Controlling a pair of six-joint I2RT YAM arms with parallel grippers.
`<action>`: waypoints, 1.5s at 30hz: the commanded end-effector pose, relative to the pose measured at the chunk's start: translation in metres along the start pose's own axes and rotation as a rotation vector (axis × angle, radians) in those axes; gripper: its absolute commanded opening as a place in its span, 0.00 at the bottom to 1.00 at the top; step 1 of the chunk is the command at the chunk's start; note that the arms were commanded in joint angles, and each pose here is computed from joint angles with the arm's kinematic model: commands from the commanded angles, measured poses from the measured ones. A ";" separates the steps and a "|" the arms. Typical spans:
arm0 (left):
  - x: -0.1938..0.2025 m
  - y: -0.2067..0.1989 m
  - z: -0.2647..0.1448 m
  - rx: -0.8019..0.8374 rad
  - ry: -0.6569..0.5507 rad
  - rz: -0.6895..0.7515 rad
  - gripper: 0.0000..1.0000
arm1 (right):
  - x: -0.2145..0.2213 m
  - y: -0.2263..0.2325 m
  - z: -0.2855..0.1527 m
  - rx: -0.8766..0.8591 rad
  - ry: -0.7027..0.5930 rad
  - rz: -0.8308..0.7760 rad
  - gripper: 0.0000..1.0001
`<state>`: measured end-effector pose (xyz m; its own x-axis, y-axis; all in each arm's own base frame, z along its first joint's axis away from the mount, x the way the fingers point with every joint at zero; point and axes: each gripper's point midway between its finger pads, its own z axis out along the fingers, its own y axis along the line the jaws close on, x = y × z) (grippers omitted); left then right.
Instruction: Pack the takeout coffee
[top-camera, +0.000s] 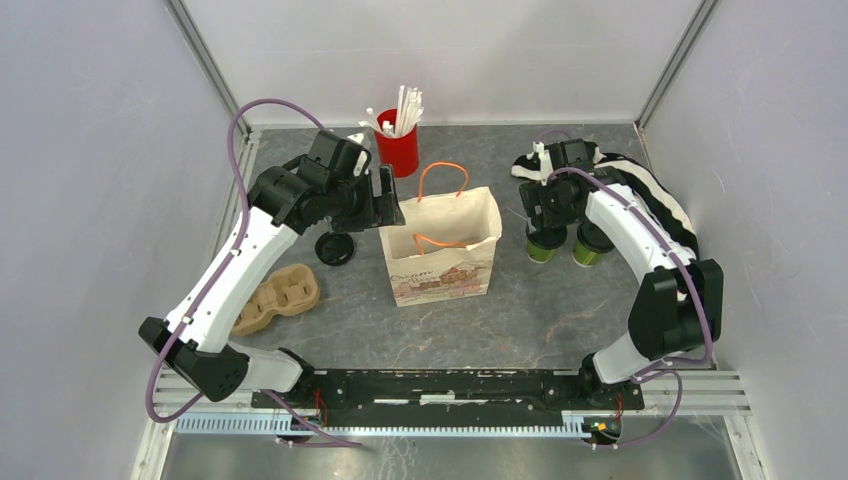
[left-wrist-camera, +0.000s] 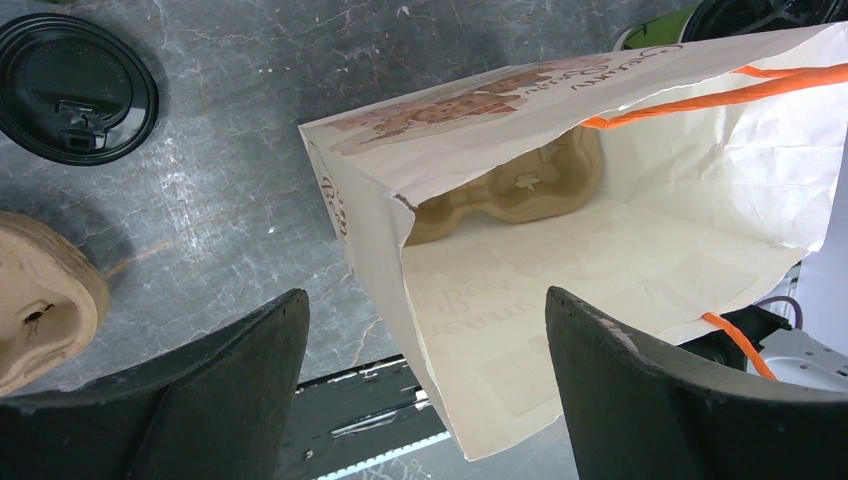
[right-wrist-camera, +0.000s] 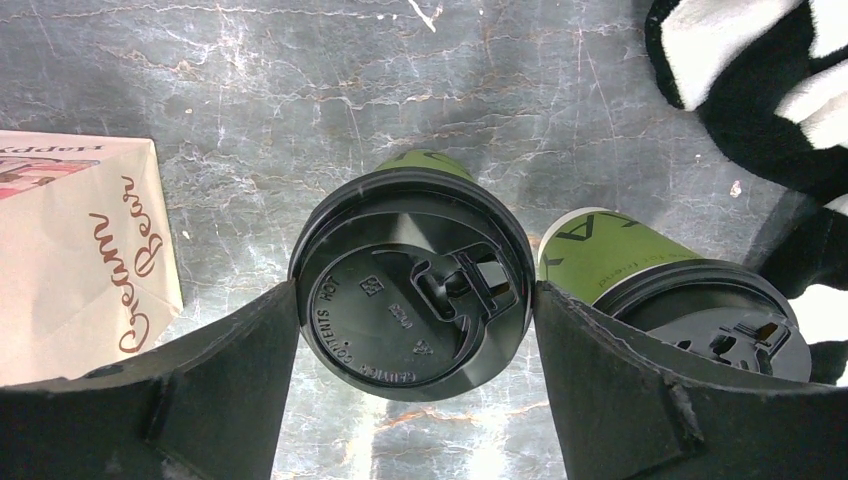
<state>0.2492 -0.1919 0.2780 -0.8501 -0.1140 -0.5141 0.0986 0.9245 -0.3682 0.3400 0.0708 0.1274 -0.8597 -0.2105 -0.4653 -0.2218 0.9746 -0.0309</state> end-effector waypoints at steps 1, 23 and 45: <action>-0.008 0.000 -0.005 0.008 -0.035 0.033 0.93 | 0.004 0.002 -0.003 -0.016 -0.002 0.007 0.82; 0.004 0.001 0.018 0.003 0.039 0.010 0.58 | -0.094 0.043 -0.251 -0.275 -0.704 -0.055 0.72; -0.036 0.010 0.035 -0.119 -0.033 0.137 0.39 | -0.068 0.171 -0.304 -0.680 -0.721 -0.467 0.63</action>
<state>0.2860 -0.1936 0.2512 -0.8552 -0.0421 -0.5167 0.0995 0.9649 -0.2432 0.2182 0.2242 0.4263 -0.2583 -0.1573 -0.9532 -0.8566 0.4936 0.1507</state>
